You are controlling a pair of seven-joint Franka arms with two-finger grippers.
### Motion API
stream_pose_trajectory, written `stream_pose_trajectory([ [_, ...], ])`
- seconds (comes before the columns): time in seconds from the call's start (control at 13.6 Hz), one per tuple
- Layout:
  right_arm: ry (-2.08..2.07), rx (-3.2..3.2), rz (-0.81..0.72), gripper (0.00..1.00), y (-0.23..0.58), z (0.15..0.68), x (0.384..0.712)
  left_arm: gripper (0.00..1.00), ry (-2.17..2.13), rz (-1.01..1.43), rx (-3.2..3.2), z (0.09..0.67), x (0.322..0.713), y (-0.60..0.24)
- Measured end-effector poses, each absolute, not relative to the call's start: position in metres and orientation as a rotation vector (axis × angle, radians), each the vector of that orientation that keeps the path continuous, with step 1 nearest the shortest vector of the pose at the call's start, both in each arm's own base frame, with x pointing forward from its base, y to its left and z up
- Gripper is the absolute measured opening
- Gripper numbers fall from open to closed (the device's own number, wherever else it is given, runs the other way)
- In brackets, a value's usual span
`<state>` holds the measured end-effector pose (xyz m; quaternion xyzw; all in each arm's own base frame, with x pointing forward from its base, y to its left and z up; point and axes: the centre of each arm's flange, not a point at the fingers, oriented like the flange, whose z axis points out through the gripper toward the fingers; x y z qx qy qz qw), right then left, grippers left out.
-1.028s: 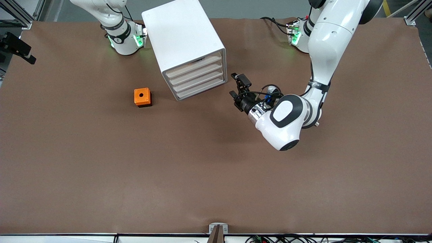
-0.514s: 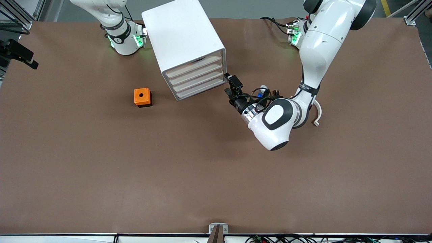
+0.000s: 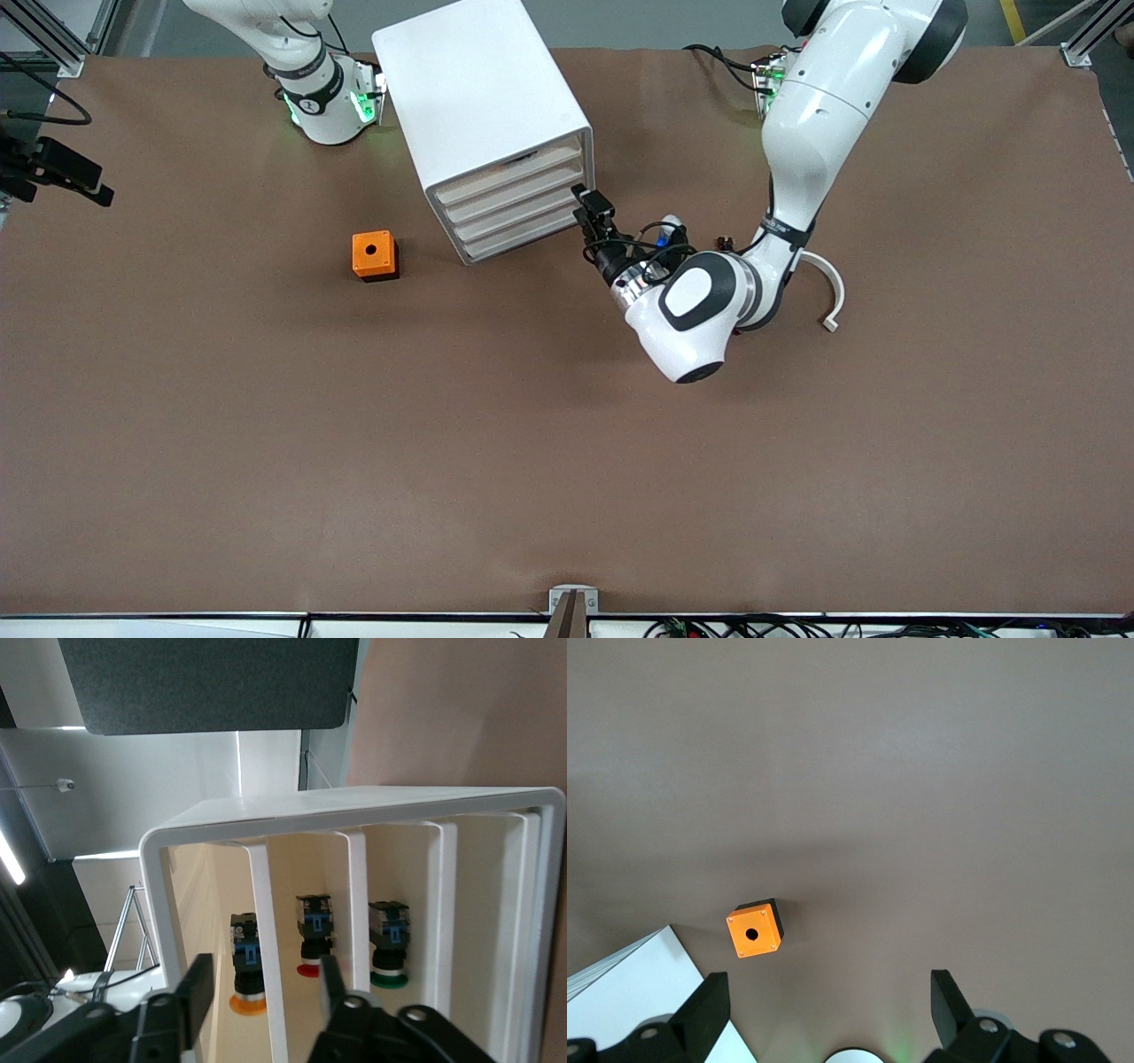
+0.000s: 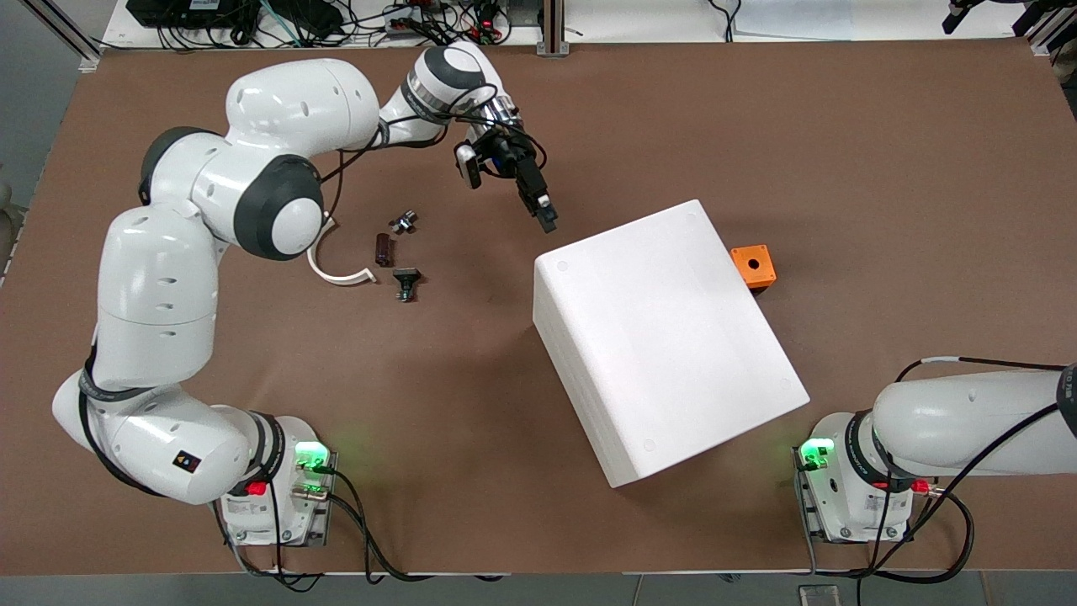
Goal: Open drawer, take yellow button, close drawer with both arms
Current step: 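Grasp the front of the lowest drawer with the left gripper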
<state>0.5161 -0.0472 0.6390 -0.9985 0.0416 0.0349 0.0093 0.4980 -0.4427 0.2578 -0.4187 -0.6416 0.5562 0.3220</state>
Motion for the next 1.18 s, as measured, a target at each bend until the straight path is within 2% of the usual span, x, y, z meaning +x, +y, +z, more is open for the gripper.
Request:
stream_pose_trajectory([
  [0.07, 0.128, -3.118, 0.124, 1.0, -0.047, 0.634, 0.521, 0.48, -1.675, 1.453, -1.109, 0.258, 0.493, -0.449],
  [0.44, 0.124, -3.117, 0.156, 1.0, -0.047, 0.616, 0.537, 0.48, -1.624, 1.422, -1.144, 0.26, 0.469, -0.472],
  [0.88, 0.124, -3.116, 0.164, 1.0, -0.048, 0.612, 0.542, 0.46, -1.559, 1.382, -1.178, 0.258, 0.438, -0.498],
  [1.18, 0.135, -3.111, 0.235, 1.0, -0.053, 0.575, 0.563, 0.42, -1.539, 1.369, -1.17, 0.25, 0.429, -0.503],
])
